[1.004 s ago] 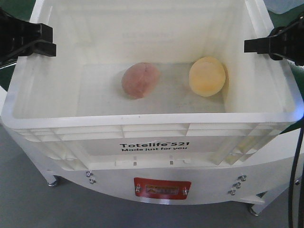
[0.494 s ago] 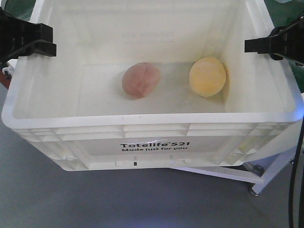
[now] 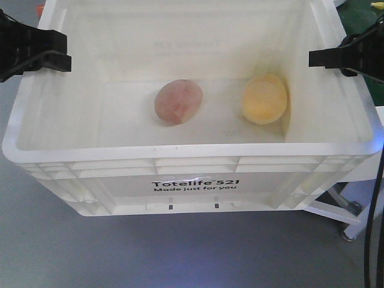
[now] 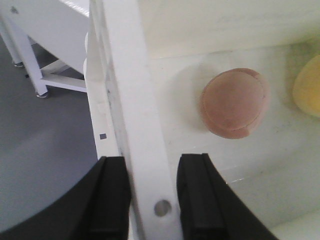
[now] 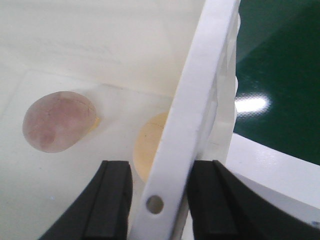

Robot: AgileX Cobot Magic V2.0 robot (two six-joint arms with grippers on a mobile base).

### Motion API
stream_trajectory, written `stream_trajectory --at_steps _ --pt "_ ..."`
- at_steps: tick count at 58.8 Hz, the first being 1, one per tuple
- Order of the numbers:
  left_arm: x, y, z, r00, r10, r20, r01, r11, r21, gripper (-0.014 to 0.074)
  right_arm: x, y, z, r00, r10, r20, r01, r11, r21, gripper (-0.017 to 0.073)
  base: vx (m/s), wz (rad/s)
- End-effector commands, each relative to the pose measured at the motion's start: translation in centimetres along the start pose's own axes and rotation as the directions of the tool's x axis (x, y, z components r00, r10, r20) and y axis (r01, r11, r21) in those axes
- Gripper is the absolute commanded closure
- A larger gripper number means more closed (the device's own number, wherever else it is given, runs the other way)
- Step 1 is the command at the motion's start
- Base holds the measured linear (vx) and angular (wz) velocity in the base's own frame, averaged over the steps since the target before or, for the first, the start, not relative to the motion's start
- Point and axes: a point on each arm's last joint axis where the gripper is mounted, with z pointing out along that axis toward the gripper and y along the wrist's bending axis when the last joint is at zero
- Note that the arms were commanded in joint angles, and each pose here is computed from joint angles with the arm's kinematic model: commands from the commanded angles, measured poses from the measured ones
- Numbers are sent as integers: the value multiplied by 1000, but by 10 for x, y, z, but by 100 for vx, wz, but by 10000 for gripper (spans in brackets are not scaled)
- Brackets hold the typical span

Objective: Place moving items into box and shelve
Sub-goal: 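Hold the crate with both grippers while the base drives away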

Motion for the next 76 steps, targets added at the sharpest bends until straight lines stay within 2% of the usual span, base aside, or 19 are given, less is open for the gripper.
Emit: stream_trajectory --at_steps 1,46,76 --pt "-20 -14 -27 977 -22 214 2 996 93 600 -21 13 -22 988 -3 155 9 999 -39 565 -21 45" --pt "-20 -14 -27 977 -22 212 2 996 93 600 -21 13 -22 988 -3 153 9 999 -40 565 -16 57" --pt "-20 -14 -27 977 -22 212 2 996 93 600 -21 13 -22 988 -3 153 9 999 -40 565 -10 73"
